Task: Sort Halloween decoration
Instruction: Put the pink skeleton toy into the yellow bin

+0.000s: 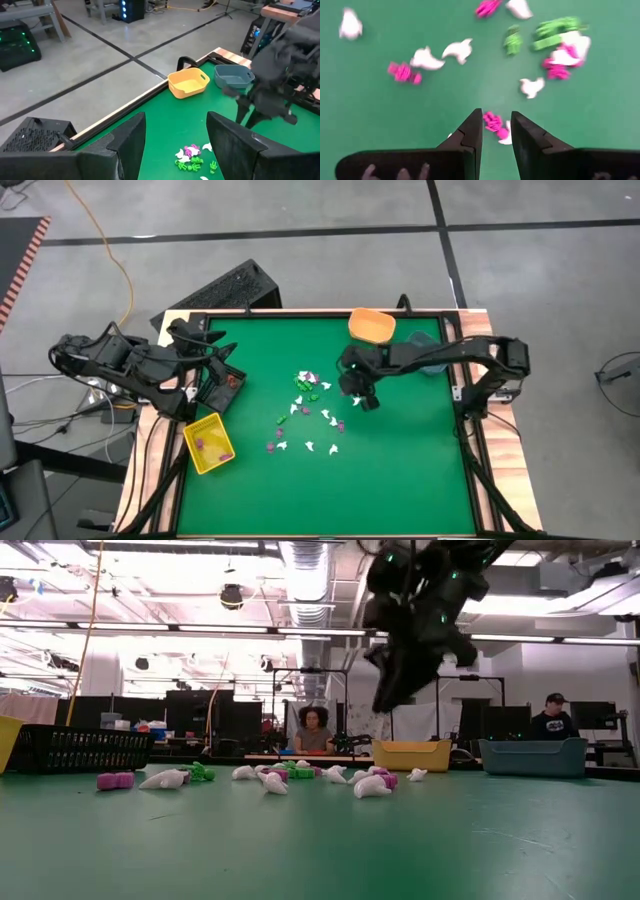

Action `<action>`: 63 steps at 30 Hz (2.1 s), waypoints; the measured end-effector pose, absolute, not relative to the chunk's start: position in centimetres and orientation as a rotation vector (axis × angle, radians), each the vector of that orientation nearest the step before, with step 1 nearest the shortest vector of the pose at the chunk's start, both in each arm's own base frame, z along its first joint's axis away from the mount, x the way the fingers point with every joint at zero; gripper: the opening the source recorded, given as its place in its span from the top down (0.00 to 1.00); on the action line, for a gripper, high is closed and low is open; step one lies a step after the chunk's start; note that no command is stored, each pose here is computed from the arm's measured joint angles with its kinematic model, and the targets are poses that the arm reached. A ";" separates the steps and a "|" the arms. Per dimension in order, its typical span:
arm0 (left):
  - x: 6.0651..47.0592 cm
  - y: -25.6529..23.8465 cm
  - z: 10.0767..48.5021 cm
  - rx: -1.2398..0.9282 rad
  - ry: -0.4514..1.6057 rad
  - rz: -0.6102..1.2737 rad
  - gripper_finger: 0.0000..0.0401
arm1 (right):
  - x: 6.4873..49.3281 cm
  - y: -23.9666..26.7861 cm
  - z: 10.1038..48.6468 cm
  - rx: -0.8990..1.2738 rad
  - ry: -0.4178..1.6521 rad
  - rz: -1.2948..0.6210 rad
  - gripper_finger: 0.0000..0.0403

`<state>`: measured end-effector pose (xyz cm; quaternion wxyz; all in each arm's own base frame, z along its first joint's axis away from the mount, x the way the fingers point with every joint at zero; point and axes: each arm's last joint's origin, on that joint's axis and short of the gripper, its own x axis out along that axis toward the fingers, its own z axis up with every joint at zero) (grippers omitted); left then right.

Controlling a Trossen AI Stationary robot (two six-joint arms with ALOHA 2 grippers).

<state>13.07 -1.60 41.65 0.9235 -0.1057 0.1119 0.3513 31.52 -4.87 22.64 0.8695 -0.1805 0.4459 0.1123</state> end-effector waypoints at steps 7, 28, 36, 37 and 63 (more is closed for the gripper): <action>13.1 -1.6 41.6 -0.219 0.229 0.722 0.50 | 33.3 -4.2 18.8 -0.528 1.052 0.359 0.76; 13.0 -1.6 41.7 -0.239 0.212 0.742 0.50 | 35.1 -4.9 16.4 -0.632 1.181 0.362 0.77; 13.0 -1.5 41.7 -0.230 0.199 0.771 0.50 | 35.1 -5.0 16.4 -0.594 1.194 0.307 0.94; 13.0 -1.5 41.7 -0.232 0.198 0.772 0.50 | 35.1 -5.0 16.4 -0.583 1.195 0.299 0.96; 13.0 -1.5 41.7 -0.242 0.190 0.779 0.50 | 40.8 -1.0 24.1 -0.334 0.462 0.028 0.99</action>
